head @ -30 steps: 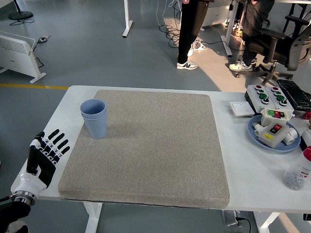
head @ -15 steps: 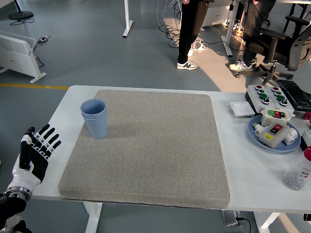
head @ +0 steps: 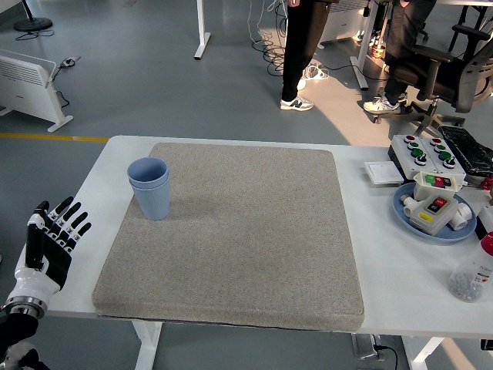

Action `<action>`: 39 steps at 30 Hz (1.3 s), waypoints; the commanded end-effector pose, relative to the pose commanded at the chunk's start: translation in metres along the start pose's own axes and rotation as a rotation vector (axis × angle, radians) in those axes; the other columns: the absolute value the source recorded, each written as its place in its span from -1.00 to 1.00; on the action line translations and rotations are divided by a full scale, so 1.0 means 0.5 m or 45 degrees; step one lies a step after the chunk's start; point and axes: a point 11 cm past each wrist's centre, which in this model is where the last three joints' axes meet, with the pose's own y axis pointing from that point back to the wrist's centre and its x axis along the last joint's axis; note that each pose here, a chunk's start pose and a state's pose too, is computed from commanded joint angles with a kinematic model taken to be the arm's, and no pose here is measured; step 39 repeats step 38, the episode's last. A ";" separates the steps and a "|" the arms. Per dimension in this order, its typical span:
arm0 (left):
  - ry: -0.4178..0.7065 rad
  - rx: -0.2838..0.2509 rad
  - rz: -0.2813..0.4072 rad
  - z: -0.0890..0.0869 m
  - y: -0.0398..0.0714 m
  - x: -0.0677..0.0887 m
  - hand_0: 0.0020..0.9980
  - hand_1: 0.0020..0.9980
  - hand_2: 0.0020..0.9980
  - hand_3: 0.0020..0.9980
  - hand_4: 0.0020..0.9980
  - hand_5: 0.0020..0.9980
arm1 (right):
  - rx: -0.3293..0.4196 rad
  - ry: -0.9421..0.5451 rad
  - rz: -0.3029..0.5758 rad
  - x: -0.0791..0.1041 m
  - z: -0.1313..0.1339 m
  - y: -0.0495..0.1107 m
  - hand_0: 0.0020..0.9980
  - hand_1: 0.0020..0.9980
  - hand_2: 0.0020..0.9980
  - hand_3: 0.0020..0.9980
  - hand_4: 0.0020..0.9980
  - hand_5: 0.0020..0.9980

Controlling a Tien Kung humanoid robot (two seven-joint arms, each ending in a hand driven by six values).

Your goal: Push cup pick cup insert cup

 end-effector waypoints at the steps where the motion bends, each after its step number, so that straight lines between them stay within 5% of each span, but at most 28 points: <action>1: 0.001 0.000 0.004 0.000 0.001 0.002 0.67 0.71 0.71 0.62 0.18 1.00 | 0.000 0.001 0.000 0.000 0.000 0.000 0.05 0.09 0.23 0.13 -0.78 -0.11; 39: -0.012 0.020 0.047 -0.007 0.002 0.010 0.67 0.71 0.70 0.60 0.16 1.00 | -0.011 0.006 0.000 -0.003 0.010 -0.001 0.05 0.09 0.23 0.13 -0.78 -0.10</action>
